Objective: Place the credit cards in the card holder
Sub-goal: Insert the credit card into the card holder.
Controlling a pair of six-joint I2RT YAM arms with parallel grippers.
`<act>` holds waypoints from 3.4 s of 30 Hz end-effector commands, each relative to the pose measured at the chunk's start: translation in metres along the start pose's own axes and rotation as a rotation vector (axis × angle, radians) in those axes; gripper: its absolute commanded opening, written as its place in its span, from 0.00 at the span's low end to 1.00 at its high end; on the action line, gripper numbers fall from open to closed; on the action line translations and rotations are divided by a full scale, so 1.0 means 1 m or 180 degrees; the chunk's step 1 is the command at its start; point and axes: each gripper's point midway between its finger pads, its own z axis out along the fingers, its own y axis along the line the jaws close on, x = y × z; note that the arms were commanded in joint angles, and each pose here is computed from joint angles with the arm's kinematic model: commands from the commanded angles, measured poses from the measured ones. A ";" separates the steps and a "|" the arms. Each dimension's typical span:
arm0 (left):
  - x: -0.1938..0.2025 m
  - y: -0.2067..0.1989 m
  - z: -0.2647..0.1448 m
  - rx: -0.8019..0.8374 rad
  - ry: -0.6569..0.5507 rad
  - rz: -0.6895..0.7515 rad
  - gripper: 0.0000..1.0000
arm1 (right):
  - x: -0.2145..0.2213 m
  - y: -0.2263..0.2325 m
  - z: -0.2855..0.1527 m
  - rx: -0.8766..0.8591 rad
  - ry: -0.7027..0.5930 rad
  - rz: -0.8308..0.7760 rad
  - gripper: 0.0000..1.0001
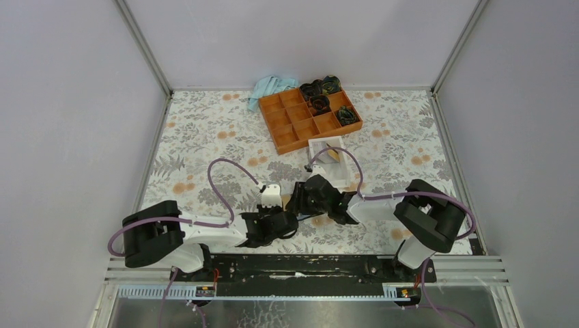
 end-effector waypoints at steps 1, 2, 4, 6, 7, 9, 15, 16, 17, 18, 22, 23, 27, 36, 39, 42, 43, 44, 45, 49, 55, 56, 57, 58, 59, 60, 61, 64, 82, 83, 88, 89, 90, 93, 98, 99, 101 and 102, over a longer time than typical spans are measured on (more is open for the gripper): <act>0.016 -0.009 -0.001 0.0134 0.0217 -0.0057 0.07 | 0.035 -0.047 -0.018 0.0569 0.0397 -0.0284 0.52; 0.016 -0.009 0.000 0.0135 0.0218 -0.0059 0.07 | 0.032 -0.046 -0.019 0.0559 0.0367 -0.0290 0.52; 0.017 -0.009 0.000 0.0132 0.0223 -0.0053 0.06 | 0.028 -0.044 -0.022 0.0558 0.0318 -0.0306 0.52; 0.016 -0.010 0.000 0.0134 0.0223 -0.0049 0.06 | 0.026 -0.045 -0.023 0.0577 0.0290 -0.0325 0.52; 0.016 -0.010 0.000 0.0132 0.0222 -0.0044 0.06 | 0.026 -0.046 -0.023 0.0591 0.0297 -0.0340 0.52; 0.015 -0.010 0.000 0.0123 0.0220 -0.0034 0.06 | 0.024 -0.046 -0.023 0.0613 0.0291 -0.0360 0.52; 0.015 -0.009 -0.001 0.0115 0.0217 -0.0031 0.06 | 0.020 -0.052 -0.028 0.0744 0.0259 -0.0439 0.52; 0.015 -0.008 -0.001 0.0110 0.0217 -0.0032 0.06 | 0.019 -0.052 -0.028 0.0746 0.0244 -0.0446 0.52; 0.015 -0.008 -0.001 0.0113 0.0217 -0.0033 0.06 | 0.018 -0.052 -0.029 0.0755 0.0235 -0.0456 0.52; 0.015 -0.009 -0.001 0.0115 0.0220 -0.0028 0.06 | 0.017 -0.052 -0.029 0.0756 0.0232 -0.0462 0.52; 0.016 -0.008 -0.001 0.0107 0.0224 -0.0029 0.05 | 0.016 -0.050 -0.028 0.0744 0.0224 -0.0477 0.52; 0.016 -0.007 -0.001 0.0106 0.0220 -0.0038 0.05 | 0.016 -0.051 -0.028 0.0751 0.0222 -0.0487 0.52; 0.015 -0.008 -0.001 0.0127 0.0205 -0.0052 0.05 | 0.012 -0.048 -0.027 0.0740 0.0205 -0.0515 0.51; 0.009 -0.015 0.000 0.0159 0.0145 -0.0039 0.05 | 0.007 -0.037 -0.023 0.0697 0.0205 -0.0596 0.51; 0.008 -0.019 0.001 0.0166 0.0147 -0.0020 0.05 | 0.007 -0.036 -0.023 0.0701 0.0204 -0.0615 0.50; 0.009 -0.020 0.002 0.0165 0.0156 -0.0008 0.05 | 0.006 -0.035 -0.024 0.0704 0.0178 -0.0625 0.50; 0.010 -0.020 0.003 0.0166 0.0161 -0.0010 0.05 | 0.006 -0.034 -0.024 0.0687 0.0174 -0.0628 0.49; 0.010 -0.020 0.003 0.0174 0.0163 -0.0011 0.05 | 0.006 -0.032 -0.024 0.0670 0.0165 -0.0630 0.49; 0.011 -0.020 0.003 0.0176 0.0168 -0.0012 0.05 | 0.006 -0.031 -0.024 0.0661 0.0168 -0.0638 0.48; 0.013 -0.019 0.004 0.0167 0.0181 -0.0004 0.05 | 0.007 -0.019 -0.022 0.0563 0.0168 -0.0667 0.48; 0.013 -0.019 0.004 0.0164 0.0181 0.0004 0.05 | 0.010 -0.003 -0.016 0.0435 0.0181 -0.0691 0.49; 0.013 -0.020 0.004 0.0166 0.0183 0.0006 0.05 | 0.011 -0.001 -0.015 0.0424 0.0190 -0.0700 0.49; 0.013 -0.019 0.005 0.0163 0.0184 0.0004 0.05 | 0.012 0.000 -0.014 0.0427 0.0197 -0.0708 0.49; 0.013 -0.019 0.005 0.0163 0.0185 0.0000 0.05 | 0.012 0.001 -0.014 0.0420 0.0196 -0.0715 0.49; 0.014 -0.019 0.004 0.0164 0.0188 0.0004 0.05 | 0.013 0.003 -0.013 0.0410 0.0202 -0.0719 0.49; 0.014 -0.019 0.005 0.0165 0.0185 0.0000 0.05 | 0.014 0.004 -0.012 0.0403 0.0207 -0.0719 0.49; 0.014 -0.019 0.005 0.0166 0.0186 -0.0002 0.05 | 0.015 0.006 -0.012 0.0393 0.0214 -0.0727 0.49; 0.014 -0.020 0.005 0.0174 0.0185 -0.0001 0.05 | 0.019 0.012 -0.009 0.0371 0.0242 -0.0757 0.49; 0.010 -0.011 0.000 0.0125 0.0150 -0.0038 0.04 | 0.003 0.008 -0.025 0.0517 0.0022 -0.0782 0.50; 0.010 -0.010 0.000 0.0119 0.0145 -0.0041 0.04 | 0.001 0.008 -0.027 0.0517 0.0002 -0.0792 0.50; 0.011 -0.007 -0.001 0.0093 0.0154 -0.0050 0.04 | -0.006 0.008 -0.033 0.0557 -0.0075 -0.0843 0.50; 0.010 -0.007 -0.001 0.0087 0.0151 -0.0053 0.04 | -0.008 0.007 -0.035 0.0578 -0.0089 -0.0854 0.50; 0.010 -0.007 -0.002 0.0087 0.0146 -0.0054 0.04 | -0.009 0.007 -0.036 0.0580 -0.0106 -0.0859 0.50; 0.008 -0.008 -0.002 0.0079 0.0140 -0.0043 0.04 | -0.012 0.005 -0.039 0.0625 -0.0126 -0.0890 0.50; 0.007 -0.007 -0.003 0.0070 0.0137 -0.0032 0.04 | -0.010 -0.001 -0.038 0.0688 -0.0094 -0.0892 0.51; 0.007 -0.008 -0.003 0.0071 0.0140 -0.0034 0.04 | -0.008 -0.003 -0.037 0.0689 -0.0068 -0.0886 0.51; 0.007 -0.009 -0.003 0.0076 0.0135 -0.0037 0.04 | -0.004 -0.006 -0.034 0.0704 0.0003 -0.0884 0.51; 0.007 -0.009 -0.003 0.0077 0.0136 -0.0029 0.04 | -0.002 -0.007 -0.032 0.0711 0.0033 -0.0887 0.51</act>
